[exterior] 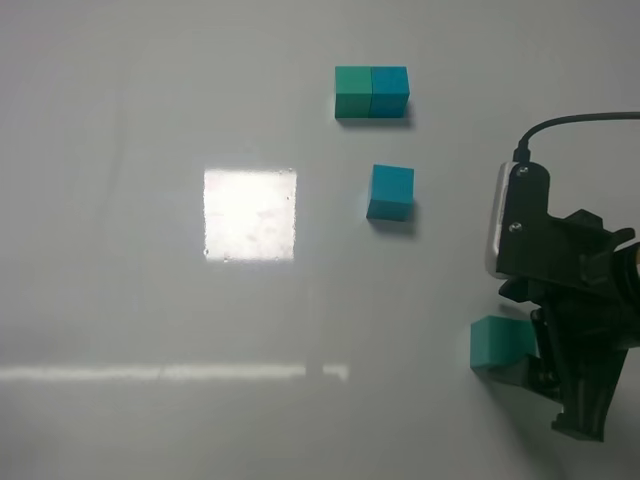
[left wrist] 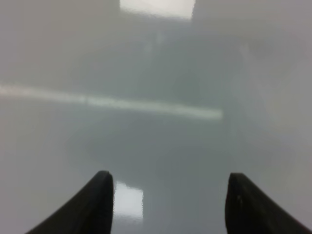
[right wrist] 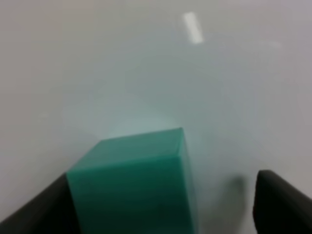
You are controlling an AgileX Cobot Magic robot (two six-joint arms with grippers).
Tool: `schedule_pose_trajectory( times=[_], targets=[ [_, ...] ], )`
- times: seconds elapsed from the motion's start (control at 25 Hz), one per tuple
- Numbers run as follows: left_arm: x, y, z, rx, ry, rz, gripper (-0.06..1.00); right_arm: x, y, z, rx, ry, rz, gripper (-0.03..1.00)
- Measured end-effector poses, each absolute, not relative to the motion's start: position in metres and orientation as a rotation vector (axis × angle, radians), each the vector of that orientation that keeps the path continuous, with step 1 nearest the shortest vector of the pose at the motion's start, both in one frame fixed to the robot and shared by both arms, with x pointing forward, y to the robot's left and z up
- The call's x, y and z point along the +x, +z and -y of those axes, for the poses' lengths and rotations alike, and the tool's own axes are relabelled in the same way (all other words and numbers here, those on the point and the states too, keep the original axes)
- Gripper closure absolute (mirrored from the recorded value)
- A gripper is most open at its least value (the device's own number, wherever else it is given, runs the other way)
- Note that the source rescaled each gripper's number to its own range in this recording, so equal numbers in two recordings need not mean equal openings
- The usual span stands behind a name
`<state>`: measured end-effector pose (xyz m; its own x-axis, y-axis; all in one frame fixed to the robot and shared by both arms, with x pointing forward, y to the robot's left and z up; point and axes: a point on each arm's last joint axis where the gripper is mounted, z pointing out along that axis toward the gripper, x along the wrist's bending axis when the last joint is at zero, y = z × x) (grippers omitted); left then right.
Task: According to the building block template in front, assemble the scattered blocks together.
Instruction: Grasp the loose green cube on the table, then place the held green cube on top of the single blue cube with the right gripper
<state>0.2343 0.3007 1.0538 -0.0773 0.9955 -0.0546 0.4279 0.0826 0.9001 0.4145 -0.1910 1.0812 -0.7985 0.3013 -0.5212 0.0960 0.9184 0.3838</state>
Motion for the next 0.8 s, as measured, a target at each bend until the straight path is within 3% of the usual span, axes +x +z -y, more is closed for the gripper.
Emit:
schedule_pose_trajectory(
  times=[0.16, 0.24, 0.32, 0.44, 0.8],
  targets=[
    [0.234, 1.054, -0.301, 1.441, 0.958, -1.612, 0.67, 0.412, 1.068, 0.192, 0.286, 0.443, -2.5, 0.1],
    [0.234, 1.054, -0.301, 1.441, 0.958, -1.612, 0.67, 0.412, 1.065, 0.192, 0.286, 0.449, -2.496, 0.18],
    [0.234, 1.054, -0.301, 1.441, 0.958, -1.612, 0.68, 0.413, 1.066, 0.191, 0.289, 0.46, -2.488, 0.43],
    [0.234, 1.054, -0.301, 1.441, 0.958, -1.612, 0.68, 0.412, 1.065, 0.192, 0.292, 0.462, -2.488, 0.97],
    [0.234, 1.054, -0.301, 1.441, 0.958, -1.612, 0.68, 0.405, 1.081, 0.198, 0.306, 0.461, -2.475, 0.96]
  ],
)
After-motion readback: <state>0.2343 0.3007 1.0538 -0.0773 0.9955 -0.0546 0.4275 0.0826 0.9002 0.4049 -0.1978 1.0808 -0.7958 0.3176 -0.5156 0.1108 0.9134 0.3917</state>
